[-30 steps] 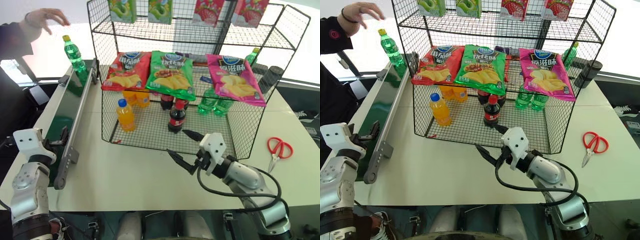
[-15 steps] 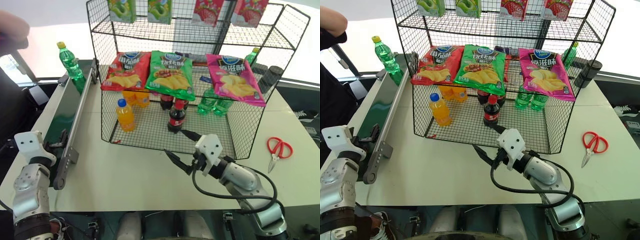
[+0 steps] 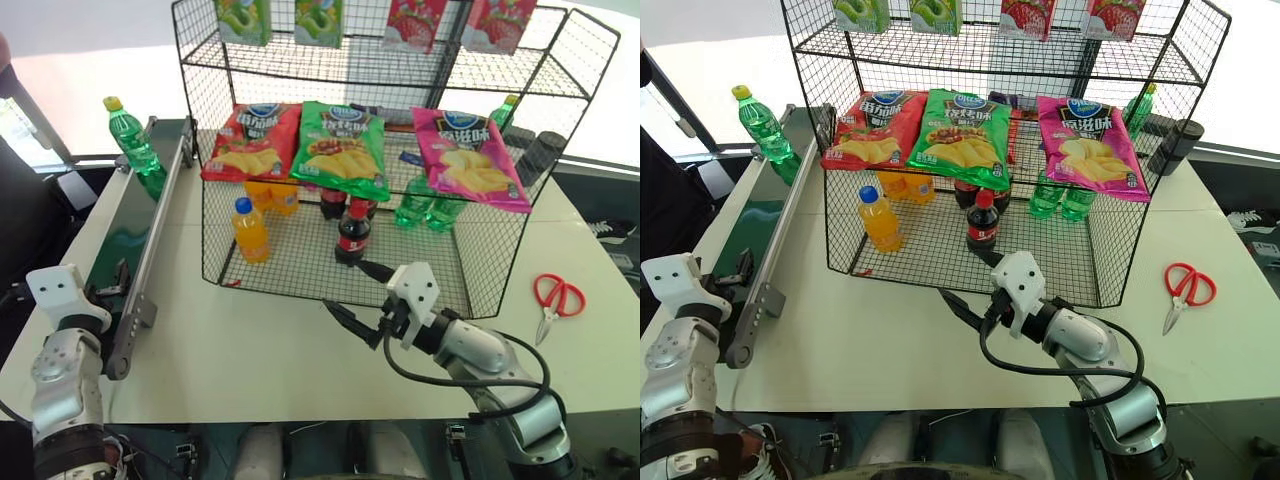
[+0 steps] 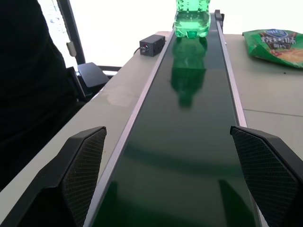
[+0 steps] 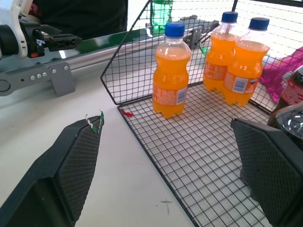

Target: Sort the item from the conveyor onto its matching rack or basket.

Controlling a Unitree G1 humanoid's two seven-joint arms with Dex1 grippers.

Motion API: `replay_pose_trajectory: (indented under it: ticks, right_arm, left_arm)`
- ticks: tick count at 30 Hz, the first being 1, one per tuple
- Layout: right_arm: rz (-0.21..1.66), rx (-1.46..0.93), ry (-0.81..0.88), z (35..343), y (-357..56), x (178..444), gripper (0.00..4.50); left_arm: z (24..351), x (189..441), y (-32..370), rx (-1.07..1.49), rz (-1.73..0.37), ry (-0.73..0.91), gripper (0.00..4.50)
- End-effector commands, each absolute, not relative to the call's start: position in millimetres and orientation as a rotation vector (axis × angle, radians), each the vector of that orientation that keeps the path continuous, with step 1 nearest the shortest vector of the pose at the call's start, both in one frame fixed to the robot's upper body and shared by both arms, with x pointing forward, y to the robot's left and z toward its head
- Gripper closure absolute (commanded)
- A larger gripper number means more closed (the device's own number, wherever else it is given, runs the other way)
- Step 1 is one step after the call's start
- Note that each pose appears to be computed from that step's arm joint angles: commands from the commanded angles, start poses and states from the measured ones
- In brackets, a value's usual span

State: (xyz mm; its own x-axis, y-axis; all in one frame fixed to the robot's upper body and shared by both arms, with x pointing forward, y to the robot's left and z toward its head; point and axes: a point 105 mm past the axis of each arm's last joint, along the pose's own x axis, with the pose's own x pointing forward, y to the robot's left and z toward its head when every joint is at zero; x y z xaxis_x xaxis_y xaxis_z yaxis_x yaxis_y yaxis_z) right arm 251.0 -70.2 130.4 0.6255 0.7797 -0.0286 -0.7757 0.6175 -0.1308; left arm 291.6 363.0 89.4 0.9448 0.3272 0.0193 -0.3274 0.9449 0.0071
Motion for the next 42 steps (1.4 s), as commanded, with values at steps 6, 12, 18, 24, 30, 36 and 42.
replay_pose_trajectory:
  ticks: [6,12,18,24,30,36,42]
  right_arm:
    - [0.937,-0.125,-0.096,144.2,-64.4,246.3,0.03]
    - [0.944,-0.119,-0.095,144.2,-63.3,244.8,0.03]
    - [0.954,-0.110,-0.093,143.7,-61.3,243.7,0.03]
    - [0.965,-0.109,-0.093,143.3,-59.4,243.4,0.03]
    - [0.967,-0.111,-0.094,143.4,-58.8,242.4,0.03]
    - [0.967,-0.121,-0.124,147.1,-58.3,241.0,0.03]
    - [1.013,-0.072,-0.151,155.1,-53.2,234.9,0.03]
  left_arm:
    - [100.9,291.2,370.2,-0.005,0.374,-0.089,0.00]
    - [99.8,291.4,368.9,0.000,0.370,-0.087,0.00]
    - [99.5,289.8,369.4,0.002,0.377,-0.086,0.00]
    - [100.1,290.0,368.8,0.002,0.377,-0.090,0.00]
    - [102.6,290.8,366.8,0.001,0.361,-0.104,0.00]
    - [104.8,292.0,364.6,0.001,0.345,-0.112,0.00]
    - [106.5,292.3,363.9,0.001,0.335,-0.119,0.00]
